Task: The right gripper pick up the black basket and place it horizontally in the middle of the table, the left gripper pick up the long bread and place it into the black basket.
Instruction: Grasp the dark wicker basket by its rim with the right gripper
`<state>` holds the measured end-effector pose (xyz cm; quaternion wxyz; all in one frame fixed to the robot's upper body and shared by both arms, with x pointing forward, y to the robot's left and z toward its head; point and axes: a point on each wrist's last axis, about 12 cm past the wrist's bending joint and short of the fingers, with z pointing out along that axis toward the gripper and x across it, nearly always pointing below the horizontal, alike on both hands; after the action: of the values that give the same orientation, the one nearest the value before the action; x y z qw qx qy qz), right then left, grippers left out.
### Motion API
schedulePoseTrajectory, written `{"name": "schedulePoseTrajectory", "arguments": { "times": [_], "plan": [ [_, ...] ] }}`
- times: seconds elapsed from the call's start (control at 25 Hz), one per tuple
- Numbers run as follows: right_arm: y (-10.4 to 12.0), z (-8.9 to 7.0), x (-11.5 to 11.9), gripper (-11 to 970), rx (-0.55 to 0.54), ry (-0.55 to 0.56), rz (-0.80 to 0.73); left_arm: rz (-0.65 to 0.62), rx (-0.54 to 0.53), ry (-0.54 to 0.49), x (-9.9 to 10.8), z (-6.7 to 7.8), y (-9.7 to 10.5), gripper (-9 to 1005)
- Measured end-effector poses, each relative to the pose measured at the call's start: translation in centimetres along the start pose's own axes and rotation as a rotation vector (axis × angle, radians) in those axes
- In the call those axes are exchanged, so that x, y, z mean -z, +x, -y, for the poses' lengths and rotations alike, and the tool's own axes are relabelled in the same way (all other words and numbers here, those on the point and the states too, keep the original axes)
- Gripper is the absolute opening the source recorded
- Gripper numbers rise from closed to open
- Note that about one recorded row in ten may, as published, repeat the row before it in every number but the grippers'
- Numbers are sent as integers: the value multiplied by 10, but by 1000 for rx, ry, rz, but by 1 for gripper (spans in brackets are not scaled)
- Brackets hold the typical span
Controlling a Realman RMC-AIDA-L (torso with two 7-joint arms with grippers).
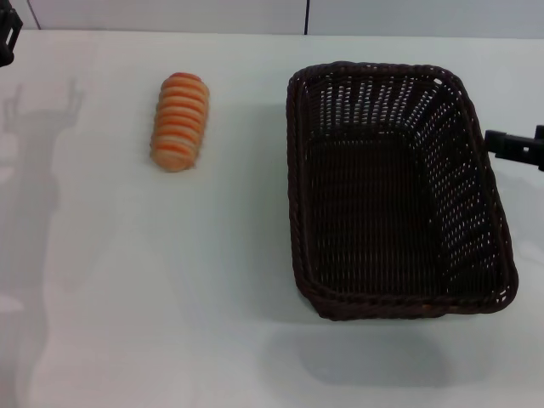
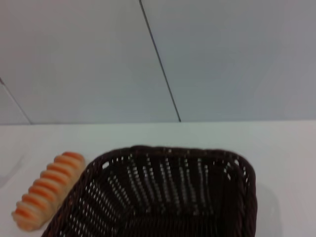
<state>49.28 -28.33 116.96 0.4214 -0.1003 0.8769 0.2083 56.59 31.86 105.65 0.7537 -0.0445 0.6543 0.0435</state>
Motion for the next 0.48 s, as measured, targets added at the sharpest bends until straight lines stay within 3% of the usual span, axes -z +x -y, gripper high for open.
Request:
{"name": "schedulePoseTrajectory", "arguments": {
  "times": [0.24,0.48],
  "plan": [
    [5,2,2,832,-12,0,-29,7,3,4,-2,2,-2,858],
    [14,16,-6,833,-63,14,-65,9,5,6,-3,2,-2,858]
  ]
}}
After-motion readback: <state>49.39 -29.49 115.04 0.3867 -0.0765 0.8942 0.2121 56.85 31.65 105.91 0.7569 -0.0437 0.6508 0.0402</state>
